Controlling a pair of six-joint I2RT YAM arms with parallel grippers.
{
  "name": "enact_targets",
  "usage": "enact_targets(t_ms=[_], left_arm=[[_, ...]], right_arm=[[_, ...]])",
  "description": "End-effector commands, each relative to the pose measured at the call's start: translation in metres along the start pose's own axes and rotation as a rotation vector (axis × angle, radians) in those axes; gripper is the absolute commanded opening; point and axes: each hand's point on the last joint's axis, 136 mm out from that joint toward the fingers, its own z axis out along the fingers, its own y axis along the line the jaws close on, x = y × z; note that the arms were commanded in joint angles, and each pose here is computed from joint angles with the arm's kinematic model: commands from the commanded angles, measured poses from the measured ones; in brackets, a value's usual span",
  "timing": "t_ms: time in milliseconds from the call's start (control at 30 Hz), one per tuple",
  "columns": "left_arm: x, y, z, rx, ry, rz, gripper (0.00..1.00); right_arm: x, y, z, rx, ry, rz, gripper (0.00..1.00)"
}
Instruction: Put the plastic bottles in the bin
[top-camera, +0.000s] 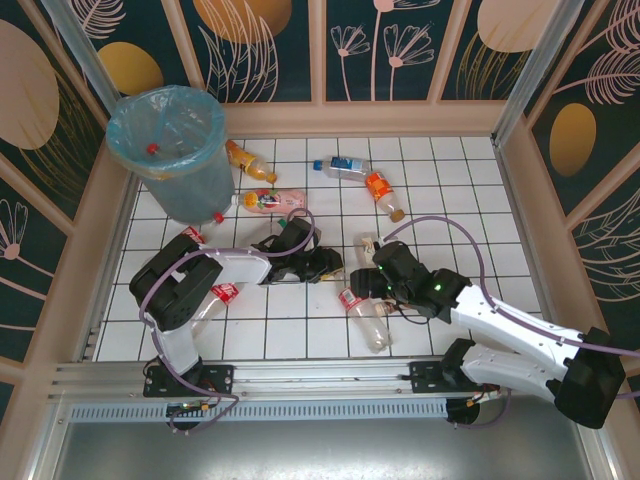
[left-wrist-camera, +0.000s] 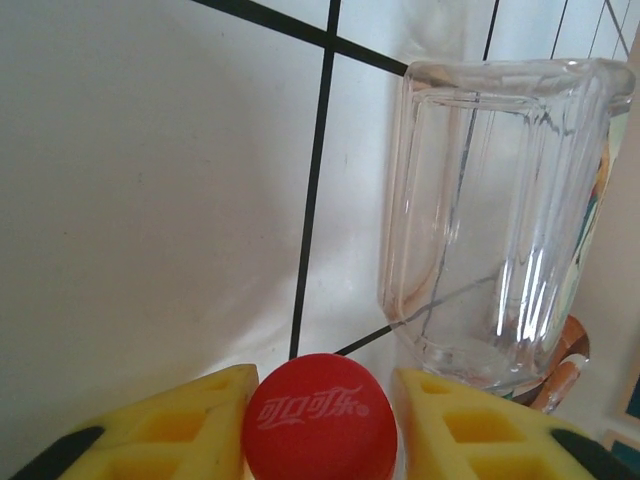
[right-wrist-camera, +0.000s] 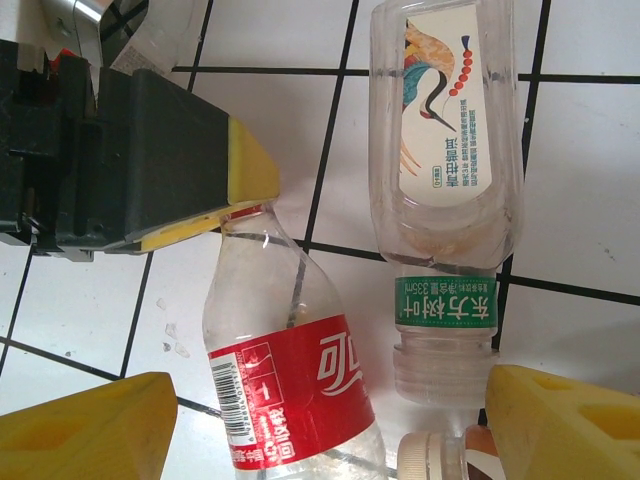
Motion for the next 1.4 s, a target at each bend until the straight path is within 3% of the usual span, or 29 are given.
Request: enact_targets(t_ms=[0, 267, 400, 500, 667, 900, 967, 1133, 1267, 1367], left_arm=[[-0.002, -0.023, -0.006, 0.058, -0.012, 0.024, 0.3], [-0.007, -0.04, -0.025, 0.073, -0.059, 0.047, 0.12], [-0.016, -0.075, -0.05, 0.098, -0.11, 0.133, 0.08], [-0.035, -0.104, -0.08, 0.041, -0.204, 0.257, 0.01], [-0.075, -0.144, -0.141, -0.055, -0.391, 0.401, 0.0], [-0.14, -0.203, -0.25, -0.084, -0.679, 0.519, 0.0], [-0.158, -0.219, -0.286, -0.141, -0.777, 0.566, 0.0], [-0.2, -0.254, -0.389, -0.303, -1.059, 0.634, 0.0], [-0.202, -0.282, -0.474, -0.323, -1.28, 0.644, 0.0], [-0.201, -0.282, -0.531, -0.346, -1.445, 0.609, 0.0]], right_arm=[[-0.004, 0.002, 0.002, -0.011, -0.012, 0.0, 0.81], [-0.01, 0.004, 0.001, -0.017, -0.031, 0.004, 0.81], [-0.028, 0.033, -0.013, -0.149, -0.08, -0.038, 0.79], [-0.051, 0.051, -0.031, -0.228, -0.165, -0.064, 0.79], [-0.095, 0.054, -0.055, -0.162, -0.285, -0.065, 0.84], [-0.165, 0.096, -0.086, -0.22, -0.464, -0.144, 0.94], [-0.182, 0.111, -0.087, -0.249, -0.5, -0.161, 0.99], [-0.225, 0.162, -0.091, -0.385, -0.573, -0.182, 0.99], [-0.24, 0.203, -0.088, -0.48, -0.573, -0.204, 0.99], [-0.238, 0.235, -0.077, -0.554, -0.53, -0.26, 0.98]])
